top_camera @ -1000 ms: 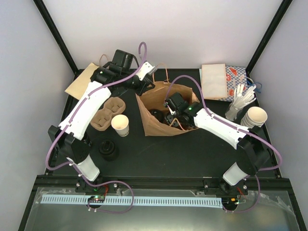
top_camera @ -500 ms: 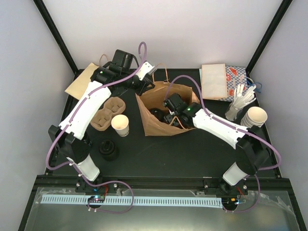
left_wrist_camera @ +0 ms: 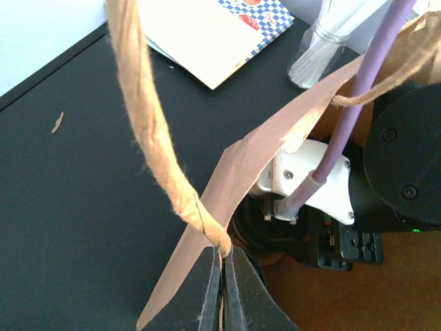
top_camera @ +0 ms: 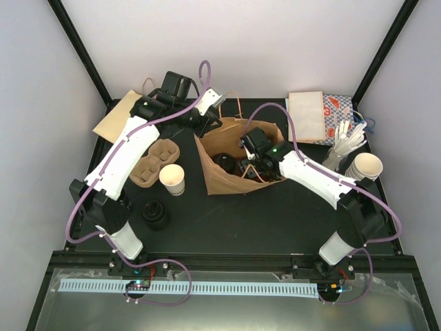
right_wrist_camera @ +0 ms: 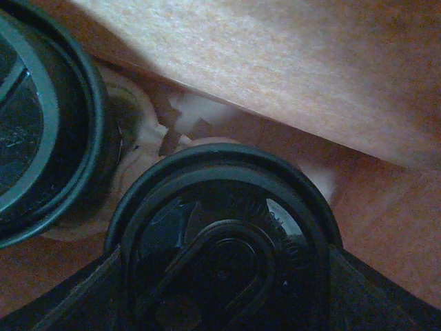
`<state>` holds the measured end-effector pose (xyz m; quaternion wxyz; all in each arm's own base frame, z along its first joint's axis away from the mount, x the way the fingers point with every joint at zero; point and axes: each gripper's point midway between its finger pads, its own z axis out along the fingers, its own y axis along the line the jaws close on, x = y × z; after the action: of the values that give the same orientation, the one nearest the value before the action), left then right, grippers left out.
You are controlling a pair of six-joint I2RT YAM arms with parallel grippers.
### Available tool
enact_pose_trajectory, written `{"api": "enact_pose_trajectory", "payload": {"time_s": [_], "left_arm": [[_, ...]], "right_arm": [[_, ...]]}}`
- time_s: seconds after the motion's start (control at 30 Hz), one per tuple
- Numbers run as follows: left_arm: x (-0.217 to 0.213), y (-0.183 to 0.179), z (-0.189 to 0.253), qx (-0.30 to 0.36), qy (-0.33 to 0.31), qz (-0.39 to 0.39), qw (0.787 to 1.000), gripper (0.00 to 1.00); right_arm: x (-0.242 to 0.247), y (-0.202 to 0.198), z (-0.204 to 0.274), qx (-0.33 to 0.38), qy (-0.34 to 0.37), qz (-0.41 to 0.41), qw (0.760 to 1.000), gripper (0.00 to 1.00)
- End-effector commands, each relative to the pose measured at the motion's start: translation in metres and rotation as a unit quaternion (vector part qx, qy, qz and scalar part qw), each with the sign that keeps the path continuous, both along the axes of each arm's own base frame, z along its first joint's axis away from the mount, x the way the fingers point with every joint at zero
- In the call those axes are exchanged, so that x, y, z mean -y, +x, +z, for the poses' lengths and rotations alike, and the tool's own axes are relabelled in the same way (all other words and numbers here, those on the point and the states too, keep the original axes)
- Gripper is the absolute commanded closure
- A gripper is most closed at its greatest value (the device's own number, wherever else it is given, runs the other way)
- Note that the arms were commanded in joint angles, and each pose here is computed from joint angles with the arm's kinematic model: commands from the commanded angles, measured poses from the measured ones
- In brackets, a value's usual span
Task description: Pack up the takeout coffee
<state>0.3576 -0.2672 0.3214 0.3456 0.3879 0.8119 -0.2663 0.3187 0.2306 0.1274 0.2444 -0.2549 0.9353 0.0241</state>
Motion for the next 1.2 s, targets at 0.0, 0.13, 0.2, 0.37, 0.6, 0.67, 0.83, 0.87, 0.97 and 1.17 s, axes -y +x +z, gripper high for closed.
{"api": "enact_pose_trajectory", "payload": {"time_s": [0.0,0.13,0.2,0.37,0.6,0.67,0.83,0.87,0.97,1.17], "left_arm": [[-0.001,0.001,0.0,-0.01,0.004,0.006,1.0,0.98],[-0.001,0.001,0.0,-0.011,0.004,0.006,1.0,0.98],[-0.001,0.001,0.0,-0.011,0.003,0.006,1.0,0.98],[0.0,0.002,0.0,-0.011,0.002,0.006,1.0,0.98],[0.001,0.003,0.0,-0.012,0.001,0.005,1.0,0.98],[0.0,0.003,-0.001,-0.014,0.002,0.006,1.0,0.98],[0.0,0.003,-0.001,-0.014,0.004,0.006,1.0,0.99],[0.0,0.003,-0.001,-0.013,0.004,0.006,1.0,0.99],[0.0,0.003,-0.001,-0.015,0.005,0.006,1.0,0.98],[0.001,0.003,-0.001,-0.017,0.001,0.006,1.0,0.98]], "right_arm": [[0.041,-0.066,-0.071,-0.186,-0.076,-0.027,0.979,0.34],[0.05,-0.064,-0.071,-0.185,-0.079,-0.037,0.979,0.34],[0.047,-0.064,-0.07,-0.189,-0.073,-0.036,0.979,0.34],[0.047,-0.059,-0.065,-0.17,-0.094,-0.031,0.98,0.35],[0.045,-0.058,-0.068,-0.144,-0.139,-0.024,0.98,0.35],[0.049,-0.059,-0.072,-0.146,-0.148,-0.025,0.978,0.34],[0.049,-0.059,-0.072,-0.161,-0.115,-0.035,0.98,0.33],[0.049,-0.058,-0.07,-0.161,-0.106,-0.036,0.981,0.33],[0.054,-0.054,-0.065,-0.159,-0.092,-0.045,0.982,0.33],[0.053,-0.054,-0.062,-0.156,-0.093,-0.042,0.982,0.34]]}}
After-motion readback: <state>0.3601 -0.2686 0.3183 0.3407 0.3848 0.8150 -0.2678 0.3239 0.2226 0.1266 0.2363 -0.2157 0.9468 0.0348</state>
